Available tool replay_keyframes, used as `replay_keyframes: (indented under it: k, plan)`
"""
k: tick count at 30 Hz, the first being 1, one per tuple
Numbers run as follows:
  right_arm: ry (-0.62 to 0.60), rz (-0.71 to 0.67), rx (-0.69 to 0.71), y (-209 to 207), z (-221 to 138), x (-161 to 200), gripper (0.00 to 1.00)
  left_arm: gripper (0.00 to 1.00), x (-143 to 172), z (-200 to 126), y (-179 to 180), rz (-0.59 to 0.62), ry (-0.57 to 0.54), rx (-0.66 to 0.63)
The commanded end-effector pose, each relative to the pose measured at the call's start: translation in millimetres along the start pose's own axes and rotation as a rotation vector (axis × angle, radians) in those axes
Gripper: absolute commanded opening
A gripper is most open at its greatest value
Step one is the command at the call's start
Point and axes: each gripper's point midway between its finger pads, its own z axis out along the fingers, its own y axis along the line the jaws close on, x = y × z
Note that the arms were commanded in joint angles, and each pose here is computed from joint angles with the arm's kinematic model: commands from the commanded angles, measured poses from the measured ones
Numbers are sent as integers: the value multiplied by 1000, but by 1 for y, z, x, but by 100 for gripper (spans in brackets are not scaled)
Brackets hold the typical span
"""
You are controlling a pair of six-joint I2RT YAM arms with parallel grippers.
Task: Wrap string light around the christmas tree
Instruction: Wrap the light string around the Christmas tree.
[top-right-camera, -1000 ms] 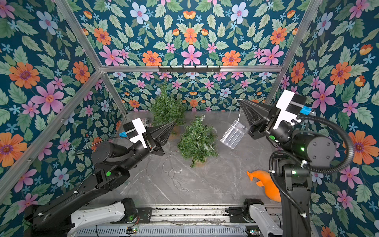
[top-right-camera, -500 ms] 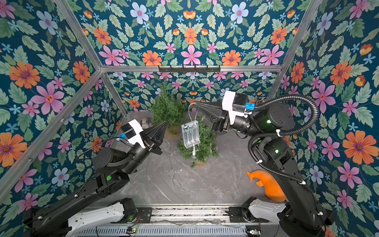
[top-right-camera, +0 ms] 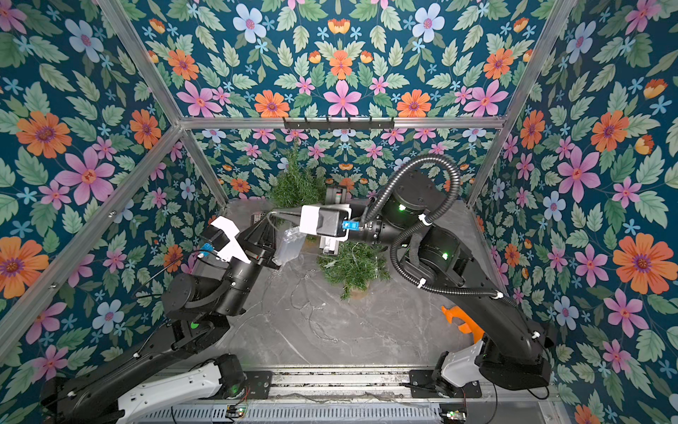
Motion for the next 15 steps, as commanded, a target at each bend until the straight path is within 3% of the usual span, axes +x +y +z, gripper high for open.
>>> replay_keyframes:
  k: [1, 7, 15]
  plan:
    - [24, -118, 25, -6, 10, 6, 0, 1, -6, -3, 13, 18, -27, -68]
    - [122, -245, 81, -21, 36, 43, 0, 1, -7, -10, 33, 10, -53, -172]
    - [298, -380, 110, -34, 71, 117, 0, 1, 7, -21, 72, 35, -38, -426]
